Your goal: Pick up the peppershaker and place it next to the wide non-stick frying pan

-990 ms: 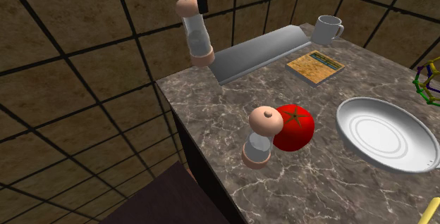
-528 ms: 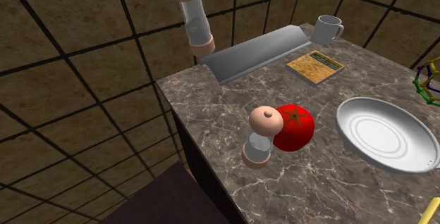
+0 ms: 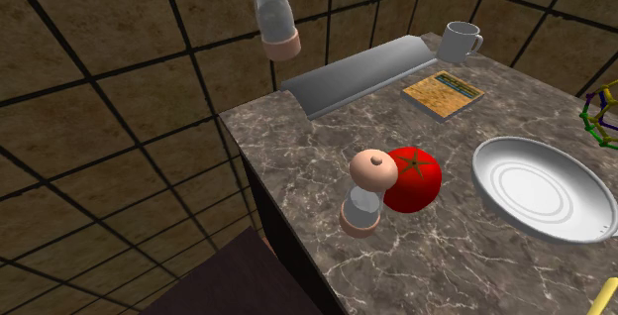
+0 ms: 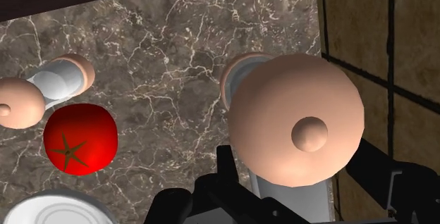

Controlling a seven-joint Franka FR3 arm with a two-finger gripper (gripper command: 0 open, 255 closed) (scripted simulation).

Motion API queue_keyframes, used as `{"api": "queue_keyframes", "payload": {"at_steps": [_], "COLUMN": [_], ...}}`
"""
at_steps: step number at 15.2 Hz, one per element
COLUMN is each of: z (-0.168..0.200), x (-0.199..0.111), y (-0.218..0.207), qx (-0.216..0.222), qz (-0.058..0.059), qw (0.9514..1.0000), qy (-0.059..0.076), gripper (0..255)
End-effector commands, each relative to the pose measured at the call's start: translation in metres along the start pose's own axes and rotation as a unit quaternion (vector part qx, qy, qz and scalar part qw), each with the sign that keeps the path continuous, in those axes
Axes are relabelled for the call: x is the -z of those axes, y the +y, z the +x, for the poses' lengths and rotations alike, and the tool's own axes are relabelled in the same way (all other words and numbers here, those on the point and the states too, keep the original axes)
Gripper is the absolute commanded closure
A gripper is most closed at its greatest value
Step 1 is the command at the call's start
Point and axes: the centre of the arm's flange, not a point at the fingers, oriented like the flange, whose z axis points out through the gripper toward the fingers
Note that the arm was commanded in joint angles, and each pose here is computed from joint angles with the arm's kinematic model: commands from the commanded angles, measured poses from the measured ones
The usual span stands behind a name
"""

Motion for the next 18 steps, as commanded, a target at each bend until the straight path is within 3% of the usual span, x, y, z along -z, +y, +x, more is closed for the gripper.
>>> {"api": "queue_keyframes", "payload": {"at_steps": [1, 9, 18], "z": [0.002, 0.006, 0.045], "x": [0.010, 0.049, 0.042], "y": [0.000, 0.001, 0.113], "qx": [0.000, 0.000, 0.000], "qz": [0.000, 0.000, 0.000], "qw": [1.0000, 1.0000, 1.0000], "qy": [0.000, 0.000, 0.000], "gripper": [255, 255, 255]}}
